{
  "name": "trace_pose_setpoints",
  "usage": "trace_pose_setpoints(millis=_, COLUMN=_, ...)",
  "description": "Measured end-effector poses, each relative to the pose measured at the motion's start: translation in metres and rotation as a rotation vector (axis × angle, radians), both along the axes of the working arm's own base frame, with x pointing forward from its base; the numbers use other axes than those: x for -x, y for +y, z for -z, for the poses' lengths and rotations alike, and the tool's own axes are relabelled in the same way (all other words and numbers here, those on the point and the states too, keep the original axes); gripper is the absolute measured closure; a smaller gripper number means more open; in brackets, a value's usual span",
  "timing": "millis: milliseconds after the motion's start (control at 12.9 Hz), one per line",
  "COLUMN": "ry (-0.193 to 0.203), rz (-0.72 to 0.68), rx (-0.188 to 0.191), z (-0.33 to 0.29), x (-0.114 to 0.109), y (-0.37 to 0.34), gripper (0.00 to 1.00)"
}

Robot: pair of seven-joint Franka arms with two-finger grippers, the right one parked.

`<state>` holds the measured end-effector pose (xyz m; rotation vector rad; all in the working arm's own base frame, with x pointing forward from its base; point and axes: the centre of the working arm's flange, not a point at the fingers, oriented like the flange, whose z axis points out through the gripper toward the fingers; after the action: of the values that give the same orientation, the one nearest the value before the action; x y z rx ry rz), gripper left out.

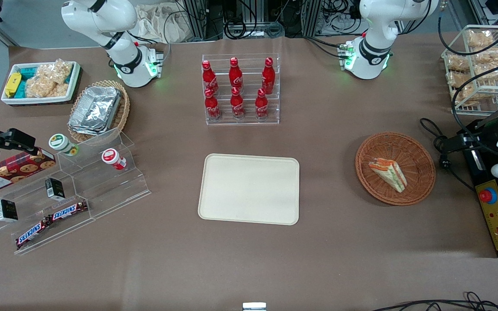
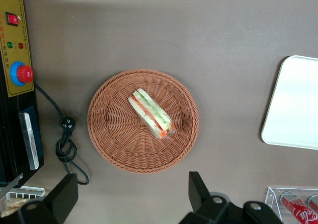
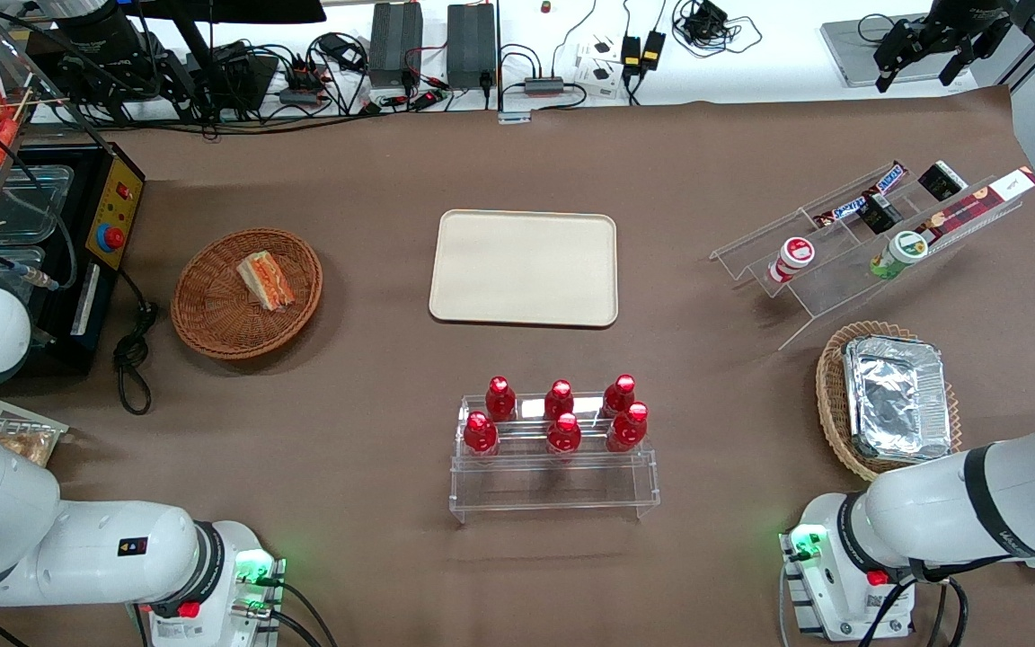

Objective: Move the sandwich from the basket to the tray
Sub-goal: 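Lower the open left gripper over the wrapped sandwich in the basket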

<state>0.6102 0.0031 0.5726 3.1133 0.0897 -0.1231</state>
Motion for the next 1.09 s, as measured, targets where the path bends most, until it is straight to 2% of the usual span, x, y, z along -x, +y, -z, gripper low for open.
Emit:
trace_pose_setpoints(millis=388, ry=0.018, rz=0.001, rx=0.000, z=0.008, x=-0.002, y=0.000, gripper=0.01)
trace_pose_setpoints(millis=699, ry=0.143, rz=-0.001, rx=-0.006, z=0.069, x=-0.002, y=0.001, gripper=0.01)
trace_pose_setpoints(millis=777, ry=0.160, rz=-0.015, rx=-0.008, z=0.087, x=-0.001, y=0.002, gripper=0.01)
trace_pose_setpoints(millis=854, ry=0.158, rz=-0.051, rx=-0.014, z=0.105, x=0.001, y=0.004, gripper=0.01)
trace_pose_setpoints(millis=1087, ry=0.092, rz=-0.234, rx=-0.035, z=0.164, x=0.012, y=0.006, gripper=0.01)
